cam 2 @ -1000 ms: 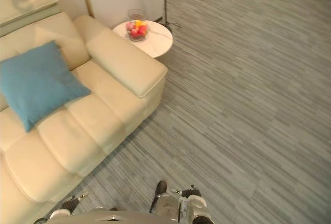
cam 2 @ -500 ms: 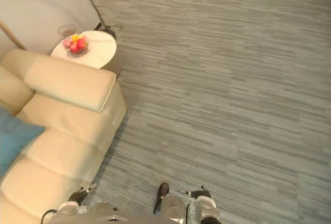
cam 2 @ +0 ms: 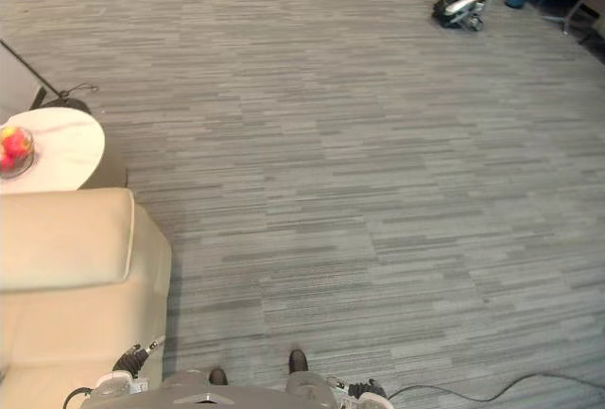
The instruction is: Pick up cushions and gather them together orderly.
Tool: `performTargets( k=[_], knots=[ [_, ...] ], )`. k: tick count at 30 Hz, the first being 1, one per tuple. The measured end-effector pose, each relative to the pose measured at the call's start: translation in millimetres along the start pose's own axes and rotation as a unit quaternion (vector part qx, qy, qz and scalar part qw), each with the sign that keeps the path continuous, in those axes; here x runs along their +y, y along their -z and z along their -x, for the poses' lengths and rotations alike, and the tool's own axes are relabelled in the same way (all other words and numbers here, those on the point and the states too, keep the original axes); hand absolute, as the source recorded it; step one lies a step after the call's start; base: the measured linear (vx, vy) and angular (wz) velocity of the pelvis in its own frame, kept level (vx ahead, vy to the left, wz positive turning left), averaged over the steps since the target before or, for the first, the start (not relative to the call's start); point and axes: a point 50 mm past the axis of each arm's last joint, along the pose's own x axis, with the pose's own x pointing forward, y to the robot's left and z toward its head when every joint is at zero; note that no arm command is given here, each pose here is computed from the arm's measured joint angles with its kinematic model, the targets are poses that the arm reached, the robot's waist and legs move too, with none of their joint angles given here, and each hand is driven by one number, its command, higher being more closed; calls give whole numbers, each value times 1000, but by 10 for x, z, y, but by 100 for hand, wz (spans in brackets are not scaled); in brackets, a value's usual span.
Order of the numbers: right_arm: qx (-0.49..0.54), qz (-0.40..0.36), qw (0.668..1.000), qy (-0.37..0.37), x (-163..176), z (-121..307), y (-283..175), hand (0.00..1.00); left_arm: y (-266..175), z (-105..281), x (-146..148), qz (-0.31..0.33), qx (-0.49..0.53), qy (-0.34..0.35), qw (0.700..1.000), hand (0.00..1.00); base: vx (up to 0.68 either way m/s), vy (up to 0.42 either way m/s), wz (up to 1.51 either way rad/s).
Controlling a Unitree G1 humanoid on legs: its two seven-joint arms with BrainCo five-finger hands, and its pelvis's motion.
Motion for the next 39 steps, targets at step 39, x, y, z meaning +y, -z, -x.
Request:
performTargets(
  k=[39],
  knots=[
    [-36, -28, 999, 11, -22, -20, -233, 0, 58, 38, -61, 14, -4, 11, 1000, 0, 117, 1, -69]
  ],
)
